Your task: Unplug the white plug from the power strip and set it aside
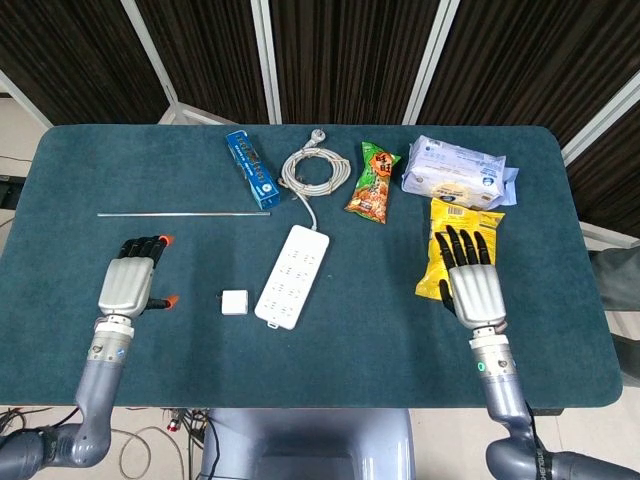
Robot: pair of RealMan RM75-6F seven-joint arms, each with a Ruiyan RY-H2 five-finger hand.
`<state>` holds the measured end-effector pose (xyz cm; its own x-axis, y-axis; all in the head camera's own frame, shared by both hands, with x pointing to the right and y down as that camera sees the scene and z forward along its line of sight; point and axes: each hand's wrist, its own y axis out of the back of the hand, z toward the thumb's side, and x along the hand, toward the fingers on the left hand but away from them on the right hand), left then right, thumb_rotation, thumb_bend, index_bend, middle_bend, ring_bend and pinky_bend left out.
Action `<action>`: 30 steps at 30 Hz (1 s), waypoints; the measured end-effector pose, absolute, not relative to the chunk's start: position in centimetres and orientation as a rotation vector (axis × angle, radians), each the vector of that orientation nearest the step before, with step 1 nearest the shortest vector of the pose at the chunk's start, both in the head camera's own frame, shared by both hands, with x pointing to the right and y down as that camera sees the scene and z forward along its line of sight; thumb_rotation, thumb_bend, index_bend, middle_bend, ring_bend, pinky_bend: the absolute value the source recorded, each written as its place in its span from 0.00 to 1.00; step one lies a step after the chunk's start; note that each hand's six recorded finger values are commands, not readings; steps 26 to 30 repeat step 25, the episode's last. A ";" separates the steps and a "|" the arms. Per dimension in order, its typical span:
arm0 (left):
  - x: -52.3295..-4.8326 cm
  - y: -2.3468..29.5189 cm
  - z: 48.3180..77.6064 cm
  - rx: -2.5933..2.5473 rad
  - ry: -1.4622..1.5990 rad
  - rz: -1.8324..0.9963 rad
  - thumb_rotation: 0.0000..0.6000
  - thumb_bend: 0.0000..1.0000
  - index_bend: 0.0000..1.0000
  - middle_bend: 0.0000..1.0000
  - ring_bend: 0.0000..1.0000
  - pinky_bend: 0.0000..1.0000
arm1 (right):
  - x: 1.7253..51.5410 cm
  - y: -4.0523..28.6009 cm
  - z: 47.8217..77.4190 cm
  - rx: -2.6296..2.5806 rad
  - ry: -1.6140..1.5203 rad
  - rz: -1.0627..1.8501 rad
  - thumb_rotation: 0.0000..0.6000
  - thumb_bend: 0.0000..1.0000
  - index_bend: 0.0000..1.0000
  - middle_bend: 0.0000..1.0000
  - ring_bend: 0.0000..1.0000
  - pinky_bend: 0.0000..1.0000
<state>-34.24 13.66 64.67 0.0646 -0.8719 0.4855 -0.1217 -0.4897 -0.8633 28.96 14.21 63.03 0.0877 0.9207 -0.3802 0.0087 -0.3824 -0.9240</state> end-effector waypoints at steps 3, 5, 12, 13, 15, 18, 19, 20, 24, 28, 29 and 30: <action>-35.9 15.2 63.7 -1.684 1.019 -1.478 1.00 0.00 0.12 0.09 0.06 0.08 | 30.7 15.4 62.3 -1.562 -1.006 1.419 1.00 0.49 0.00 0.00 0.00 0.00; -36.8 16.3 63.1 -1.680 1.036 -1.475 1.00 0.00 0.11 0.08 0.06 0.07 | 32.0 16.5 61.8 -1.575 -1.040 1.419 1.00 0.44 0.00 0.00 0.00 0.00; -40.3 20.5 60.9 -1.646 1.097 -1.475 1.00 0.00 0.10 0.07 0.06 0.06 | 34.8 20.8 59.4 -1.599 -1.110 1.383 1.00 0.40 0.00 0.00 0.00 0.00; -40.7 20.9 60.6 -1.642 1.111 -1.473 1.00 0.00 0.10 0.07 0.06 0.06 | 35.1 21.5 59.2 -1.602 -1.110 1.385 1.00 0.40 0.00 0.00 0.00 0.00; -41.6 21.6 60.1 -1.625 1.131 -1.470 1.00 0.00 0.10 0.07 0.06 0.06 | 35.8 22.7 58.9 -1.602 -1.101 1.391 1.00 0.40 0.00 0.00 0.00 0.00; -42.9 22.4 59.6 -1.593 1.133 -1.469 1.00 0.00 0.09 0.07 0.06 0.06 | 36.9 23.6 58.7 -1.582 -1.080 1.408 1.00 0.39 0.00 0.00 0.00 0.00; -43.3 22.6 59.5 -1.581 1.133 -1.470 1.00 0.00 0.09 0.07 0.06 0.06 | 37.2 23.8 58.7 -1.575 -1.078 1.413 1.00 0.39 0.00 0.00 0.00 0.00; -43.8 22.7 59.3 -1.570 1.134 -1.472 1.00 0.00 0.09 0.07 0.06 0.06 | 37.7 24.0 58.6 -1.565 -1.076 1.418 1.00 0.39 0.00 0.00 0.00 0.00; -46.0 23.3 58.4 -1.525 1.168 -1.479 1.00 0.00 0.09 0.07 0.06 0.06 | 39.3 24.5 58.5 -1.545 -1.085 1.435 1.00 0.39 0.00 0.00 0.00 0.00; -46.4 23.4 58.2 -1.516 1.176 -1.485 1.00 0.00 0.09 0.07 0.06 0.06 | 39.5 24.5 58.5 -1.546 -1.093 1.435 1.00 0.39 0.00 0.00 0.00 0.00; -46.4 23.4 58.2 -1.516 1.176 -1.485 1.00 0.00 0.09 0.07 0.06 0.06 | 39.5 24.5 58.5 -1.546 -1.093 1.435 1.00 0.39 0.00 0.00 0.00 0.00; -46.4 23.4 58.2 -1.516 1.176 -1.485 1.00 0.00 0.09 0.07 0.06 0.06 | 39.5 24.5 58.5 -1.546 -1.093 1.435 1.00 0.39 0.00 0.00 0.00 0.00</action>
